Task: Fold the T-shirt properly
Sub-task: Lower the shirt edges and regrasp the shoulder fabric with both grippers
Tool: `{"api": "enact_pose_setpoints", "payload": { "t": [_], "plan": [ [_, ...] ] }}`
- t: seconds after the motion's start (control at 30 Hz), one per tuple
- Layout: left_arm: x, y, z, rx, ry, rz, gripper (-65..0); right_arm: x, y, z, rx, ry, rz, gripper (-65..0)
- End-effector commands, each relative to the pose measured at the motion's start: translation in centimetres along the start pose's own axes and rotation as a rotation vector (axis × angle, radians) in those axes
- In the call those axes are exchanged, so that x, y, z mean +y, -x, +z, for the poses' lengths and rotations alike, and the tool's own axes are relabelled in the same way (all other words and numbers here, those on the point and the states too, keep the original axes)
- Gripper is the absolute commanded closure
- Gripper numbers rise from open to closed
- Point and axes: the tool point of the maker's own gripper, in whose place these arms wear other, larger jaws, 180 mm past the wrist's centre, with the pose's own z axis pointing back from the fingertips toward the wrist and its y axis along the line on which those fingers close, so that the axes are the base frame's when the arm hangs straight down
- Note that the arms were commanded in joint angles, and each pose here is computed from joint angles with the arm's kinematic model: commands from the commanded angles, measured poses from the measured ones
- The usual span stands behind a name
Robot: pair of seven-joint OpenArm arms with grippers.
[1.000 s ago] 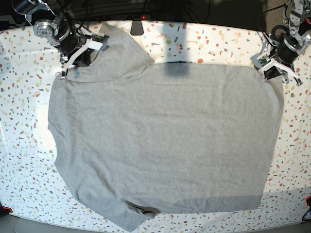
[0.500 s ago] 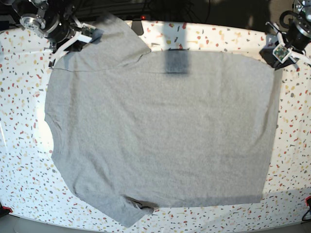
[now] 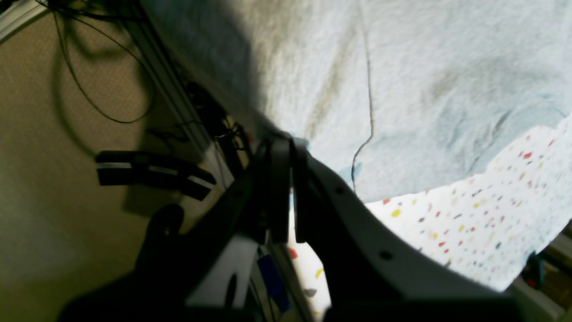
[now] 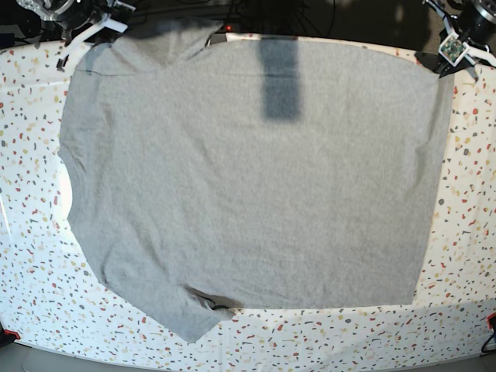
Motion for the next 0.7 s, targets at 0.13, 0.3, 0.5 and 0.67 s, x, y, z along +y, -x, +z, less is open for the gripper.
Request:
{"api": "enact_pose_setpoints", "payload": {
  "t": [0.13, 0.3, 0.5, 0.67],
  "plan": [
    [1.5, -2.6, 0.4, -0.117, -0.051, -0.013, 0.0, -3.7, -0.5, 0.4, -0.018, 0.146, -0.028, 0.0],
    [3.7, -3.5, -0.3, -0.142, -0.129, -0.023, 0.0, -6.5, -1.7, -0.1, -0.082, 0.196, -0.159, 0.0],
    [6.1, -4.3, -1.5, -0.167, -0.186, 0.078, 0.0, -10.7, -1.8, -1.5, -0.121, 0.290, -0.267, 0.0],
    [7.7, -3.0, -2.9, -0.159, -0.224, 0.120, 0.0, -12.6, -2.5, -3.2, -0.192, 0.327, -0.342, 0.0]
  ]
}}
